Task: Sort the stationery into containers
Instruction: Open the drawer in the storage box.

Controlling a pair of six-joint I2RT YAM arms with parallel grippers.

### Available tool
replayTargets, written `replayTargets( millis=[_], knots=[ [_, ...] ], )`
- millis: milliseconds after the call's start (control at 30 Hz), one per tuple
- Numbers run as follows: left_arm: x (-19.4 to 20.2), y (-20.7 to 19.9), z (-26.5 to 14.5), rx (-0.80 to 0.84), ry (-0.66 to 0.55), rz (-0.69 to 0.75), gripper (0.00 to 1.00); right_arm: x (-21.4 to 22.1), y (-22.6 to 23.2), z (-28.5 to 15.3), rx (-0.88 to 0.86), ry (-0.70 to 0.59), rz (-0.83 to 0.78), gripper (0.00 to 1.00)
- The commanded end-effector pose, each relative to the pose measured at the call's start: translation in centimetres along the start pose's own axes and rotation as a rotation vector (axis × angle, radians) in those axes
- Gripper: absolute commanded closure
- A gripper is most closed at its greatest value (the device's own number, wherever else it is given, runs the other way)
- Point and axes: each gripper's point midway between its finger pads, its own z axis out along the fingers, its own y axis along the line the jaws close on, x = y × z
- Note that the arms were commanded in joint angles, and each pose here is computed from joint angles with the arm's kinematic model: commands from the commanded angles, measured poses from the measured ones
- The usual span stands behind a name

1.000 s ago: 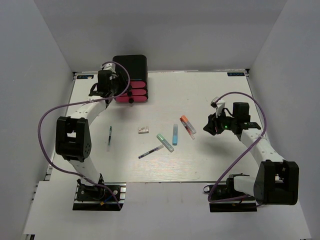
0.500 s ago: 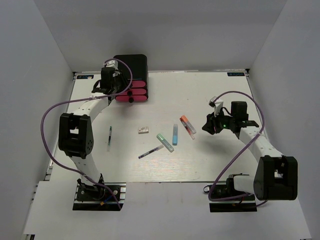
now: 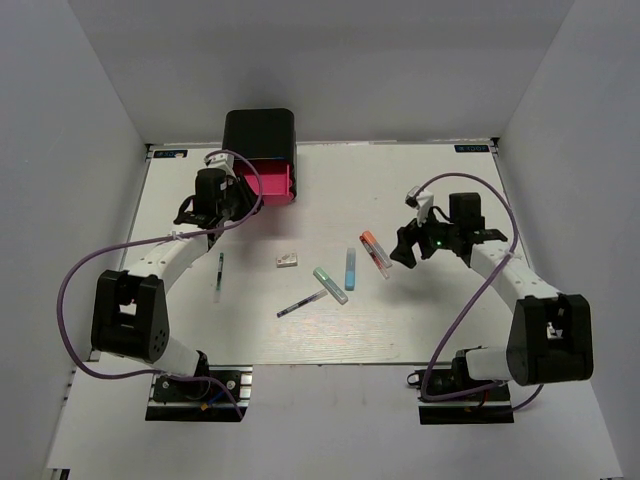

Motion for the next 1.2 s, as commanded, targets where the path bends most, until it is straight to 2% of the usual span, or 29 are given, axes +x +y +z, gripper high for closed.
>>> replayTargets(
  millis=[0, 67, 133, 233, 333, 400, 700, 900, 1067, 1167],
  knots=[
    [-0.8, -0.3, -0.8, 0.005, -0.028, 0.016, 0.73, -2.1, -0.8, 0.6, 0.018, -0.009, -0.023, 0.1],
    [-1.2, -0.5, -0.9, 0.009, -0.038, 0.018, 0.62, -2.8, -1.0, 0.9, 0.038, -0.004, -0.021, 0.1],
    [-1.2, -0.5, -0.9, 0.009, -0.038, 0.018, 0.42, -3.0, -1.1, 1.4, 0.042, 0.005, -0.026, 0.1],
    [-1.7, -0.6, -0.9, 0.005, -0.05, 0.018, 0.29, -2.8, -1.5, 2.1, 0.06, 0.039, -0.03, 0.1],
    [-1.9, -0.7, -1.0, 0.005, -0.049, 0.018, 0.26, -2.2, -1.9, 3.1, 0.075, 0.08, -0.032, 0.1],
    [-2.1, -0.8, -1.2, 0.009, -0.057, 0.019, 0.22, -1.9, -2.1, 4.1, 0.083, 0.104, -0.041, 0.19],
    [-2.3, -1.0, -3.5, 0.012, -0.085, 0.031, 0.16, -0.9, -3.3, 7.7, 0.138, 0.205, -0.033, 0.33],
    [-0.8, -0.1, -5.5, -0.01, -0.081, 0.029, 0.1, -0.1, -3.9, 9.5, 0.16, 0.245, -0.032, 0.36],
    [-1.2, -0.2, -8.0, -0.019, -0.114, 0.039, 0.1, 0.5, -4.0, 10.6, 0.158, 0.267, -0.035, 0.38],
    [-0.3, 0.7, -9.0, -0.056, -0.1, 0.036, 0.09, 1.0, -4.7, 10.9, 0.196, 0.291, -0.047, 0.42]
  ],
)
